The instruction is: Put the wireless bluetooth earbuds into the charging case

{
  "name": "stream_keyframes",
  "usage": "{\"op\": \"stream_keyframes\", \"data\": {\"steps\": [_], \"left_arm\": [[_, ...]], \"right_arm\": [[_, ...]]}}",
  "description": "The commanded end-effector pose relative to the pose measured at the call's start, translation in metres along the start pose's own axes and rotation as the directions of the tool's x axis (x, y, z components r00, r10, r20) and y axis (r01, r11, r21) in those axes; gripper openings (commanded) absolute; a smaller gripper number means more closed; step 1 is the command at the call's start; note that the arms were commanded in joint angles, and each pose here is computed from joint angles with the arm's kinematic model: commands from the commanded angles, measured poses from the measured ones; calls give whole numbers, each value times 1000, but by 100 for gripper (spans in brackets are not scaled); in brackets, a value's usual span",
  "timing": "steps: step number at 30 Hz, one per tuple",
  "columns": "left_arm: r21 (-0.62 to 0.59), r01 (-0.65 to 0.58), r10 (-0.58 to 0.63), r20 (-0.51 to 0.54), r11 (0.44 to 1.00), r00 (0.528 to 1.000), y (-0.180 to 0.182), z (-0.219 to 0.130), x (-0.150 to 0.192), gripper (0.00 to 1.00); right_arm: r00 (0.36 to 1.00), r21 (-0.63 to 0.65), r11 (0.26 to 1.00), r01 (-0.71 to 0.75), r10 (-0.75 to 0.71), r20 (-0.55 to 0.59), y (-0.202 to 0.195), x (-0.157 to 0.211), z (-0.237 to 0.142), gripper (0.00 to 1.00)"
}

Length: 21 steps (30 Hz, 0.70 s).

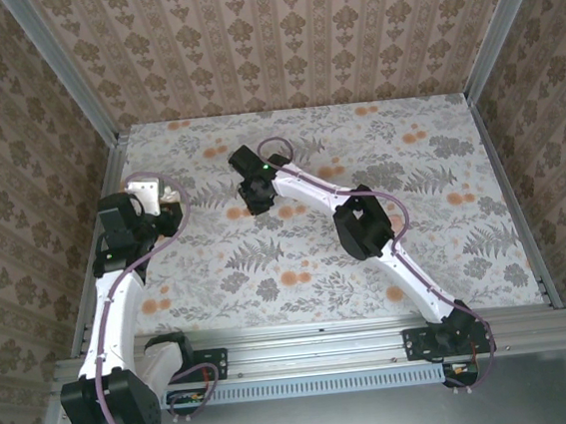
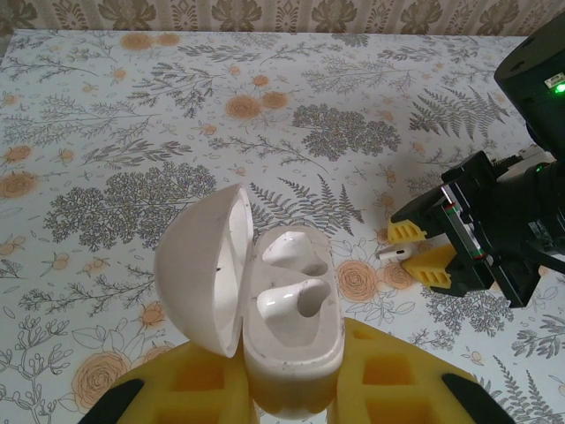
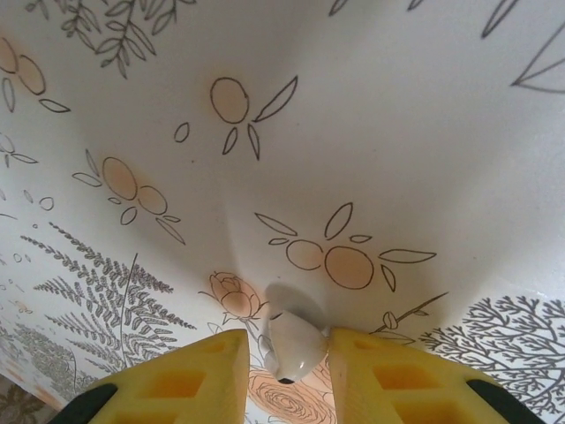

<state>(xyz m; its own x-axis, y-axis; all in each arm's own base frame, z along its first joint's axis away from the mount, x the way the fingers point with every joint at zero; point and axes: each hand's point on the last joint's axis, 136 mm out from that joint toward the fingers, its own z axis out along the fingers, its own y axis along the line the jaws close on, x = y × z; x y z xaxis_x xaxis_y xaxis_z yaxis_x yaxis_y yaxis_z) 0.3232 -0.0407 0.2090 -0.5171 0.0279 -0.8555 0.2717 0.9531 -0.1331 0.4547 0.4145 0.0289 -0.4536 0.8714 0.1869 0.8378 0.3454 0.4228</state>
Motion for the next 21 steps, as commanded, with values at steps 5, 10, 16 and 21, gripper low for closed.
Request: {"op": "stream_keyframes", "data": {"steps": [5,10,16,21], "left_arm": [[-23,-29,29,23,999,999,4,-4,-12,6],[-28,-28,29,19,999,999,6,-5,-12,6],[-13,-23,23,20,1000,1000,4,-4,-13,6],[21,-3,3,22,1000,1000,-2,-4,-13,6]], "right_arm": [[999,23,999,-36,36,-16,-4,-1,10,22],[999,31,999,-36,36,-13,-6,-2,10,17],[1000,11,1000,-1,1,-1,0,-3,-2,14],[999,-49,998,42,-41,25,12,-5,-27,13]]}}
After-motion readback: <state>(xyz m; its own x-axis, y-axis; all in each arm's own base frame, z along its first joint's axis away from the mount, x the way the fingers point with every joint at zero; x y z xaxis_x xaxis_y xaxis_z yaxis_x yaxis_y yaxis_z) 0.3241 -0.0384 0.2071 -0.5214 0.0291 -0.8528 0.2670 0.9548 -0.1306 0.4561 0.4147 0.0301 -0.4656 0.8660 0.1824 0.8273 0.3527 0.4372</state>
